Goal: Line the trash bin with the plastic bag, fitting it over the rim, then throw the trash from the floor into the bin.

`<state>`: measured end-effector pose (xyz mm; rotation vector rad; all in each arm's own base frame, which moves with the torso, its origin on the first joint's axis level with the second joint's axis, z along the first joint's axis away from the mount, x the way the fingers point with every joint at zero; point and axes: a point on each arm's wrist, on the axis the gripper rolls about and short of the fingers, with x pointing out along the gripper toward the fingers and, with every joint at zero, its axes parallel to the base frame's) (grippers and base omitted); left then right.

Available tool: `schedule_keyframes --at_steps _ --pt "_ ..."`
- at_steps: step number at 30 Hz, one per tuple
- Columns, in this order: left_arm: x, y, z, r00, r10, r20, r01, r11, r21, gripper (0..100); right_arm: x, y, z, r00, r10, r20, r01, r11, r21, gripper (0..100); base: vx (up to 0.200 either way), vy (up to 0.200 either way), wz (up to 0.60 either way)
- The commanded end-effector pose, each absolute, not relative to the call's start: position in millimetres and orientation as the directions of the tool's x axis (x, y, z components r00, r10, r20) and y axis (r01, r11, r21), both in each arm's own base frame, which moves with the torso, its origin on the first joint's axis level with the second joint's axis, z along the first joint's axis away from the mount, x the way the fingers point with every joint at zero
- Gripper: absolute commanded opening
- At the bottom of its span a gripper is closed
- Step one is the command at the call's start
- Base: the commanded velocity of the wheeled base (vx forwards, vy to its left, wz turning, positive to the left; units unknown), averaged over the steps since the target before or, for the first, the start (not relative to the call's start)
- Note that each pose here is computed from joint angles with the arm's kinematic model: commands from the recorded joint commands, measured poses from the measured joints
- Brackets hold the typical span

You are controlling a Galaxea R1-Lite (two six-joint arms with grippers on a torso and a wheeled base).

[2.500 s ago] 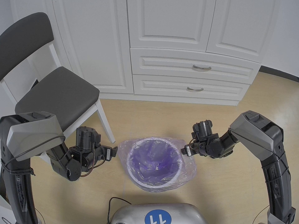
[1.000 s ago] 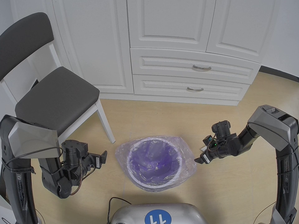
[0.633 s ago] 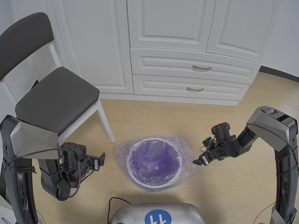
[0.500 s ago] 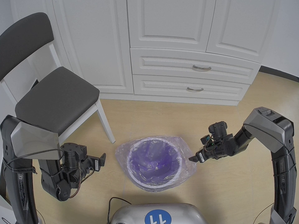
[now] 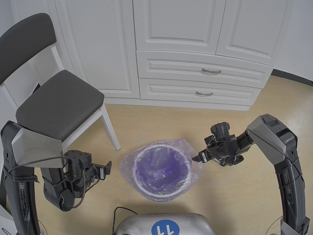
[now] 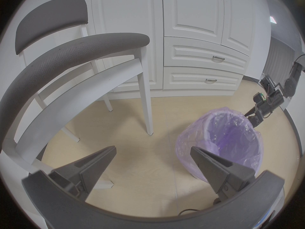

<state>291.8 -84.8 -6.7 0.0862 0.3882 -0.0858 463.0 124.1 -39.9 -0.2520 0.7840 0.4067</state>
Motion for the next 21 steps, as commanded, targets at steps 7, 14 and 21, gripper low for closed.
schedule_keyframes --at_steps 7,14,21 --pt "295 -91 -6 0.926 -0.083 -0.369 0.115 0.991 0.064 100 501 133 -63 0.718 0.221 -0.660 -0.308 0.951 -0.018 100 0.000 0.000 0.00" --pt "294 -93 -7 0.925 -0.089 -0.370 0.121 0.991 0.064 100 518 144 -69 0.740 0.237 -0.629 -0.232 0.968 0.092 100 0.000 0.000 0.00" --pt "290 -102 -19 0.907 -0.115 -0.405 0.156 0.985 0.070 100 513 146 -84 0.690 0.232 -0.686 -0.190 0.972 0.138 100 0.000 0.000 0.00"
